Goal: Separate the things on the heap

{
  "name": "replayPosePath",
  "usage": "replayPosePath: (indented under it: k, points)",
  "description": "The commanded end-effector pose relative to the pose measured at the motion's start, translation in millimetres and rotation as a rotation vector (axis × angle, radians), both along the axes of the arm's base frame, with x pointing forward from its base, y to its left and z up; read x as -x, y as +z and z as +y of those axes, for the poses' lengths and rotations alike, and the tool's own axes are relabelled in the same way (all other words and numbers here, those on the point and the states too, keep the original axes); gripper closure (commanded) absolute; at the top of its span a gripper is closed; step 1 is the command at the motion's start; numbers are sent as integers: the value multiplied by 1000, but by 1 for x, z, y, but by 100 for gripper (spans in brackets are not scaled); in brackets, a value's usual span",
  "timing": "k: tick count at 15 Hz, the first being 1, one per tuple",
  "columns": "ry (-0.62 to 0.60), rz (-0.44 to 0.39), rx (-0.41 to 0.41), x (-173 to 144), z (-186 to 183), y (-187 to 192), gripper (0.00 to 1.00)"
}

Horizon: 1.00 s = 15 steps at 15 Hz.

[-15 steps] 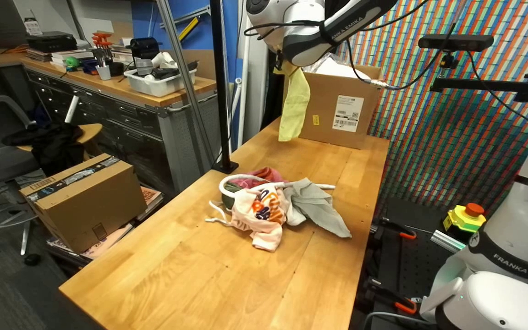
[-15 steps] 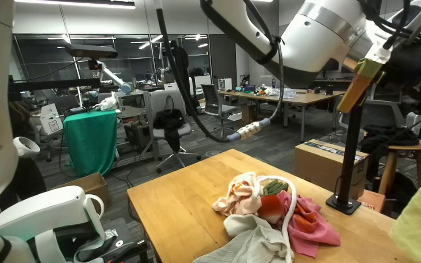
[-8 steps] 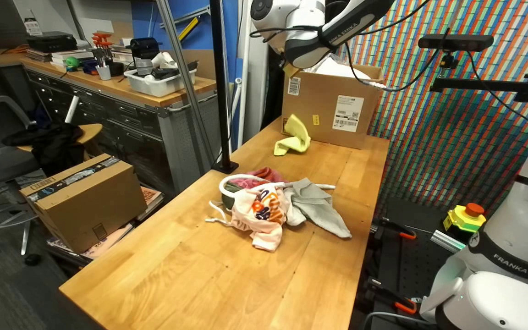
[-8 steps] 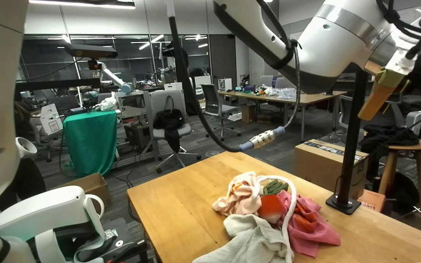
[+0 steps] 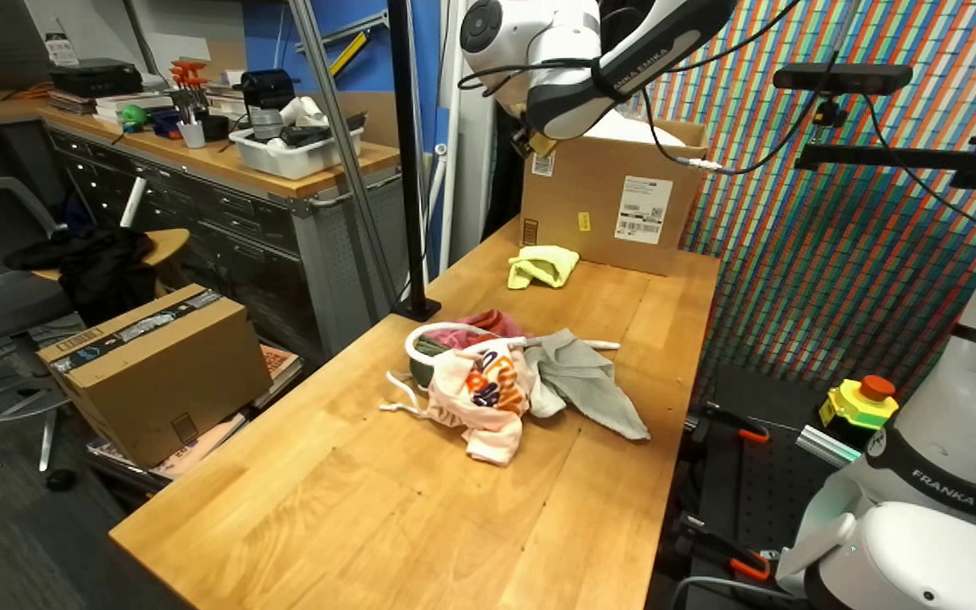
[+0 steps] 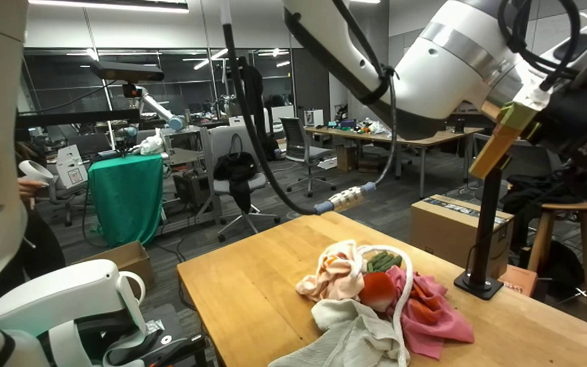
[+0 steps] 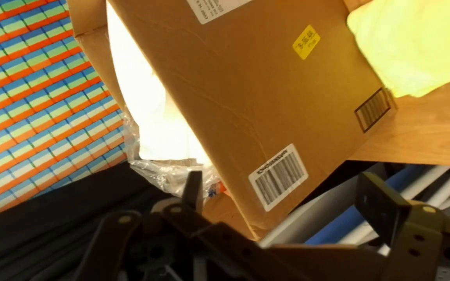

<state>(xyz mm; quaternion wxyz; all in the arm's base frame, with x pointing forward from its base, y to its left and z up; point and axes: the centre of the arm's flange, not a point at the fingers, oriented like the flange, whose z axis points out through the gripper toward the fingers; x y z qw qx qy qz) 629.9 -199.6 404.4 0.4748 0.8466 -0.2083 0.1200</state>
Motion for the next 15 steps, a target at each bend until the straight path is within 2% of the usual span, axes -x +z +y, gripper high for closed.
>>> replayPosePath:
  k: [1,8,15]
  points:
    - [143,94,-96,55,55,4,0]
    - [415,252,-275,137,171,-11,0]
    - [675,464,-447,179,269,-29,0]
